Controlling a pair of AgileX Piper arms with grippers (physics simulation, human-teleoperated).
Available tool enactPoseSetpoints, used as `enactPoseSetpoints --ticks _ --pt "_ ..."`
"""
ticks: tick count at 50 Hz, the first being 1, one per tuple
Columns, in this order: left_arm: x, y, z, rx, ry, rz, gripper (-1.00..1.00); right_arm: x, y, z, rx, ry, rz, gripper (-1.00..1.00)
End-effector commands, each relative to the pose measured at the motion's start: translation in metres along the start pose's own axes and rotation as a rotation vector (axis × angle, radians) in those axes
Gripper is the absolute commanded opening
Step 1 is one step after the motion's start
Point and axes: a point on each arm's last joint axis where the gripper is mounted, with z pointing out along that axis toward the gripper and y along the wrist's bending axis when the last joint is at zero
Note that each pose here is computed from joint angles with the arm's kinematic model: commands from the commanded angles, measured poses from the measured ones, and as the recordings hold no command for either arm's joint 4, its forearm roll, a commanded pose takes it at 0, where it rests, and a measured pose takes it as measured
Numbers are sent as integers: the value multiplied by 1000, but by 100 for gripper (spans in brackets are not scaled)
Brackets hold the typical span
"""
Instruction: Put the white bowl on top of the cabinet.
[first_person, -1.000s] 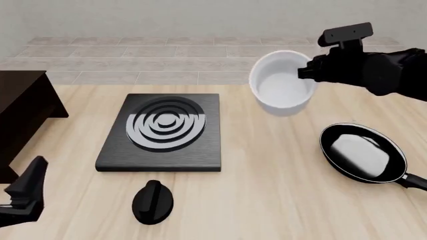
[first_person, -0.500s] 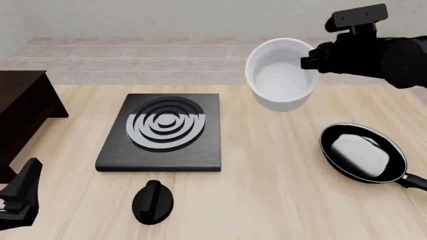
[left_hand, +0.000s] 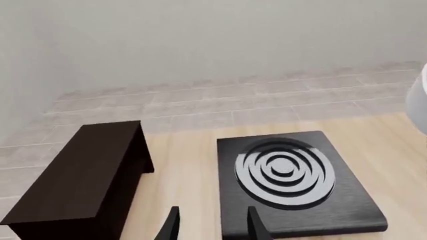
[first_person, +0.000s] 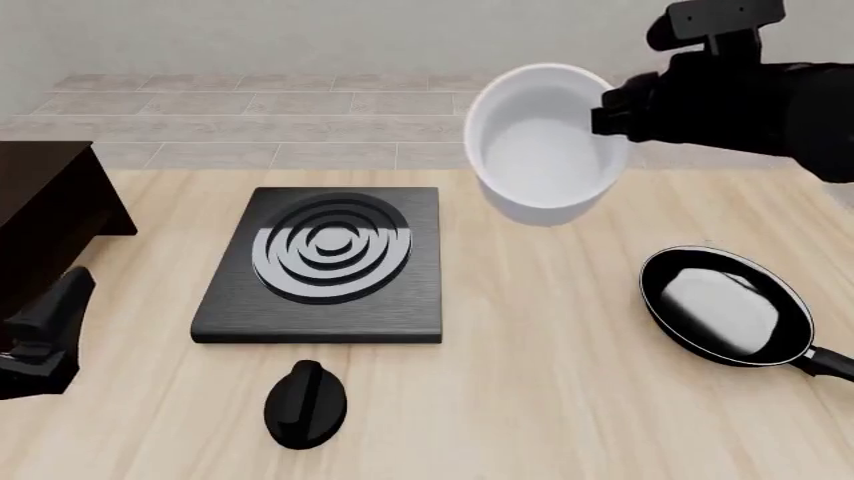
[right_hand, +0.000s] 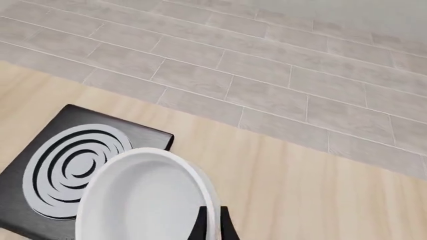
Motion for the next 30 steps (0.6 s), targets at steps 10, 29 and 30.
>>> enactPoseSetpoints --ticks 10,29,30 --pt "-57 -4 36 72 77 -99 100 -17 18 -18 -71 -51 47 -100" --pt "-95 -15 66 154 126 -66 100 -14 39 -17 -135 -41 22 -100" --pt "-95 -16 66 160 129 -68 100 -14 39 -17 -138 -41 26 -100"
